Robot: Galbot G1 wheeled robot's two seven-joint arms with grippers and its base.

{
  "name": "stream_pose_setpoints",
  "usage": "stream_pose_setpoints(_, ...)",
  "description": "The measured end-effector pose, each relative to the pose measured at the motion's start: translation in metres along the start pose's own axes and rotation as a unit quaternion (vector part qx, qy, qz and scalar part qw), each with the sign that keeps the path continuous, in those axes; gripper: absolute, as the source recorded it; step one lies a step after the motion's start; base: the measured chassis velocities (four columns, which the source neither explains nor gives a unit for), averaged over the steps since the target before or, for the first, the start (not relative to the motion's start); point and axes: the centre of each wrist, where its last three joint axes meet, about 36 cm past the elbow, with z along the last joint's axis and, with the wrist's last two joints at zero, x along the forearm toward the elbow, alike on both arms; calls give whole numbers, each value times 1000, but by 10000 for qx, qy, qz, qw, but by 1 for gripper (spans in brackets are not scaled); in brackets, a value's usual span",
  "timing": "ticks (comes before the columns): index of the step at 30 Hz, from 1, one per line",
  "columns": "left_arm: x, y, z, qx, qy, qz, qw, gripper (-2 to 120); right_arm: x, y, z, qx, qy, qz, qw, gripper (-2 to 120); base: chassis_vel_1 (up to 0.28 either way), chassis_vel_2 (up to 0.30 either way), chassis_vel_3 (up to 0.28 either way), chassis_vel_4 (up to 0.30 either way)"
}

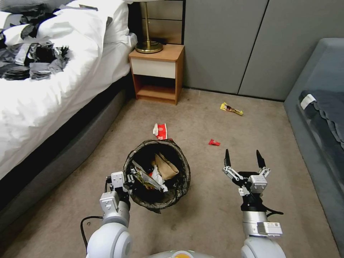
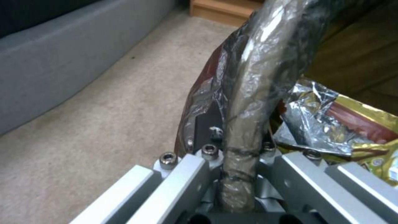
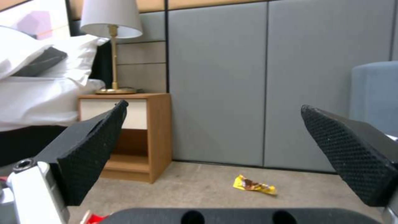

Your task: Pick up the trash bin, then pick up the garbage from the floor and place it into the trash bin.

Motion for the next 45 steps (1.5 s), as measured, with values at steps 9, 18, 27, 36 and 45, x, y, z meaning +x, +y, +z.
stream_pose_setpoints(9,0,0,-1,11,-6,-4,10000,0,-1,0,-2,8,-17,-6,10000,100,-83,-73,-74,-83)
stream_pose_setpoints(18,0,0,-1,28,-25,-21,10000,0,0,0,-2,11,-17,-74,10000,100,-51,-47,-49,-52)
stream_pose_setpoints(27,1,-1,-2,42,-36,-20,10000,0,2,-3,0,53,-35,-122,9999,100,0,0,0,0)
stream_pose_setpoints(36,2,-1,-4,51,-59,-18,10000,0,2,-3,1,51,-36,-142,9999,100,-116,102,115,-121)
stream_pose_setpoints(45,2,0,-5,50,-72,-28,10000,0,2,-2,1,52,-29,-147,9999,100,-256,241,244,-245)
